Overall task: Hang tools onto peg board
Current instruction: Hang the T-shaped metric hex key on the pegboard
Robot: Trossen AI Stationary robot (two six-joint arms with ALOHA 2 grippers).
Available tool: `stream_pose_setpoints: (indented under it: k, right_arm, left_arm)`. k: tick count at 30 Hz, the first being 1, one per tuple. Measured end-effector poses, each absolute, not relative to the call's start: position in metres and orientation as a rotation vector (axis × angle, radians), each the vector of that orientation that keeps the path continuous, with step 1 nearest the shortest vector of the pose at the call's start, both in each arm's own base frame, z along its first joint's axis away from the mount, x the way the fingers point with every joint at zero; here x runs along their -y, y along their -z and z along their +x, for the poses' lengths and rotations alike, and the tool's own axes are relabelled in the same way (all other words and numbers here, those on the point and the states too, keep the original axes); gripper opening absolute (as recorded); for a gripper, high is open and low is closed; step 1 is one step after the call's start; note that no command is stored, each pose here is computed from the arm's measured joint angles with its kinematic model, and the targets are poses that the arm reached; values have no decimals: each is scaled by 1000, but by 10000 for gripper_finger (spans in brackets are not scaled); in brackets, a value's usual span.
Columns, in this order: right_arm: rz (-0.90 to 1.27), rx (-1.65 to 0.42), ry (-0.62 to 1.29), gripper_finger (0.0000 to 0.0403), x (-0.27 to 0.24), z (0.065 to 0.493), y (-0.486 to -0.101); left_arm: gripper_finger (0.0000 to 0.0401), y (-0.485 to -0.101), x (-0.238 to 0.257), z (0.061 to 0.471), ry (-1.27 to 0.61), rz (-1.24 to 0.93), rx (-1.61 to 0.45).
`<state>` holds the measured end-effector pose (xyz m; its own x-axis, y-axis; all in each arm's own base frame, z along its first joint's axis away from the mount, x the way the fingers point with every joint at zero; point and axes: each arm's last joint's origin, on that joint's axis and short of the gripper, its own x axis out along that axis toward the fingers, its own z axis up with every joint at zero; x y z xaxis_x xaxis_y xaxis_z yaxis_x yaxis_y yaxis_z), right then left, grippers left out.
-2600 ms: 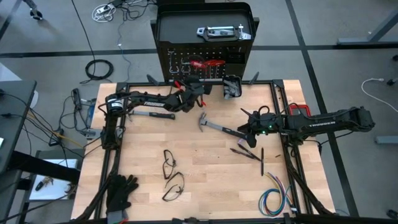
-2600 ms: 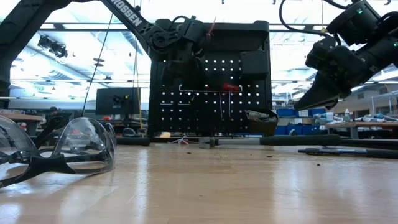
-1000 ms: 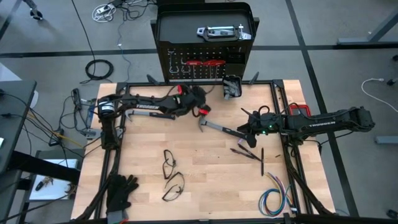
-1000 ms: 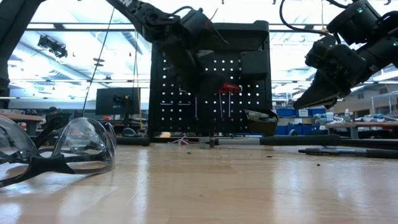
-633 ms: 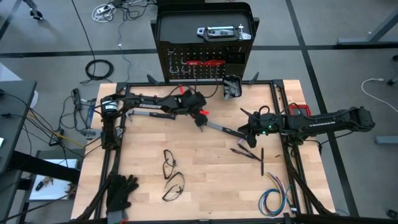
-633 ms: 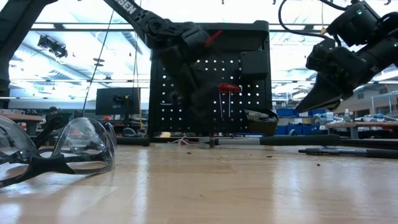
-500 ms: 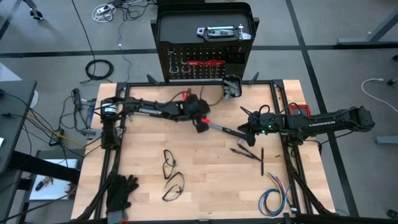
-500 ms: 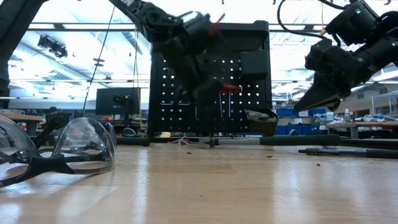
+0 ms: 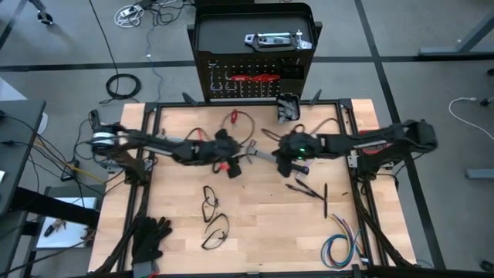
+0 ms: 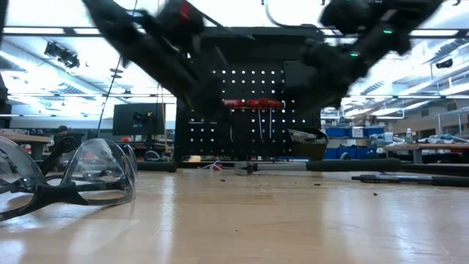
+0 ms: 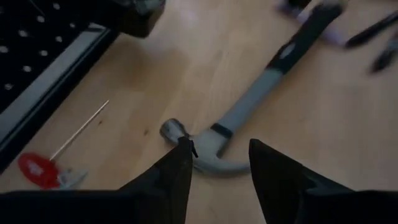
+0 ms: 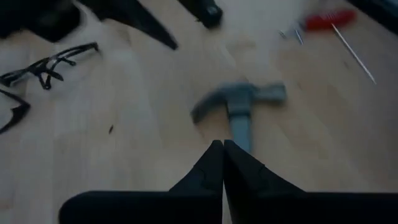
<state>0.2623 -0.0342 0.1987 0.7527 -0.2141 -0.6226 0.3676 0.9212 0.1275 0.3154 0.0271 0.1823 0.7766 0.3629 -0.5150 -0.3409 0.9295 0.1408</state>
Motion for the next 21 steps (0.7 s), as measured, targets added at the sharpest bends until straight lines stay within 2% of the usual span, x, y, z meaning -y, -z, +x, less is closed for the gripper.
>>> stream_pose_setpoints:
  k: [6,12,18,21]
  right_arm:
    - [100,-640,240,34,52,323,-214]
    - [-38,-569,225,43,70,366,-217]
    - [-46,-670,199,39,73,381,-201]
    - [59,-721,247,40,81,387,-199]
  left_arm:
    - [156,-195,-4,274,-340,-122,-395]
    - [156,-186,9,261,-285,-317,-425]
    - [156,-188,28,246,-329,-249,-394]
    - [156,-194,31,232,-362,-207,-349]
